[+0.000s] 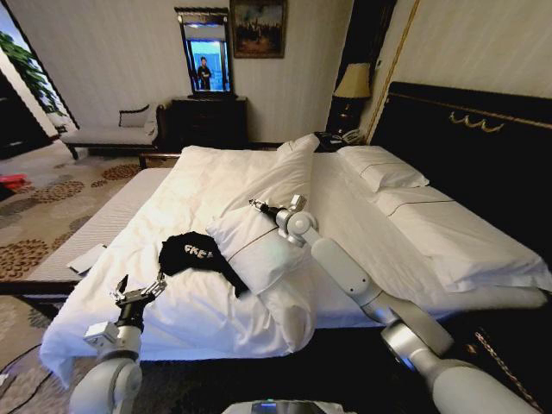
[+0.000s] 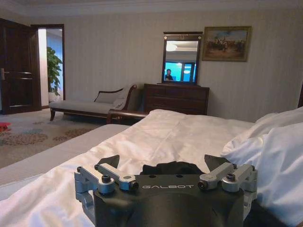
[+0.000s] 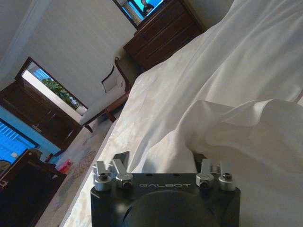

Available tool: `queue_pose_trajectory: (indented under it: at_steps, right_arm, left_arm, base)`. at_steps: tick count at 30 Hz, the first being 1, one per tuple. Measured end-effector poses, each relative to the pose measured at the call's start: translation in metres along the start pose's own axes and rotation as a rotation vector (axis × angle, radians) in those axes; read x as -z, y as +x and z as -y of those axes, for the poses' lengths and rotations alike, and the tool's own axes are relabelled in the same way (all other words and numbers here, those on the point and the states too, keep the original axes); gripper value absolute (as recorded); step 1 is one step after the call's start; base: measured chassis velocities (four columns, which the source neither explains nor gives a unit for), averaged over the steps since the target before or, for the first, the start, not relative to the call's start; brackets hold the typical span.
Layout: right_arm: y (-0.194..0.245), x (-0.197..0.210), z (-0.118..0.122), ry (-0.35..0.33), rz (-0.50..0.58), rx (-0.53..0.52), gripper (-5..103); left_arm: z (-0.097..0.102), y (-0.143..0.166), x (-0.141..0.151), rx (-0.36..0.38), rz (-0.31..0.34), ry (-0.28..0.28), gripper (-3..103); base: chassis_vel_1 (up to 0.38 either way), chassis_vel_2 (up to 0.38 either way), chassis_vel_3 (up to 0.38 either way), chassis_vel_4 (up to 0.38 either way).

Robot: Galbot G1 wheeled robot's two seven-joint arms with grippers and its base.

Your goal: Fold the clothes on the bed.

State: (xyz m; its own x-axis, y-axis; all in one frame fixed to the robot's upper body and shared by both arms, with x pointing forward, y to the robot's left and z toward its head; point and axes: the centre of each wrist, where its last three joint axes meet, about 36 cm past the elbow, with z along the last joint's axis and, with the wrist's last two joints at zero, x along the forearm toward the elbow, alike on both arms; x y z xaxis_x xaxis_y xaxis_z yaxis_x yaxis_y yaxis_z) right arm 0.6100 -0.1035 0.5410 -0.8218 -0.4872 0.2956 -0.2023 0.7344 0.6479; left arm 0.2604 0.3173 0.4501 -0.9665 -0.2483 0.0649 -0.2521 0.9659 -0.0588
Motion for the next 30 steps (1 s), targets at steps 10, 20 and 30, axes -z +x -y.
queue_pose_trajectory:
  at_steps: [10, 20, 30]
  right_arm:
    - [0.009, -0.005, 0.006, -0.011, 0.024, 0.0, 34]
    - [0.039, -0.009, 0.02, -0.109, 0.153, 0.05, 1]
    - [0.157, 0.018, 0.068, -0.185, 0.484, 0.078, 1]
  left_arm:
    - [0.0, 0.0, -0.001, 0.003, -0.001, 0.003, 100]
    - [-0.001, 0.001, 0.001, 0.003, 0.003, 0.002, 100]
    - [0.001, -0.001, 0.001, -0.007, 0.009, 0.017, 100]
  base:
    - [0.0, 0.0, 0.0, 0.0]
    - [0.0, 0.0, 0.0, 0.0]
    - [0.0, 0.0, 0.0, 0.0]
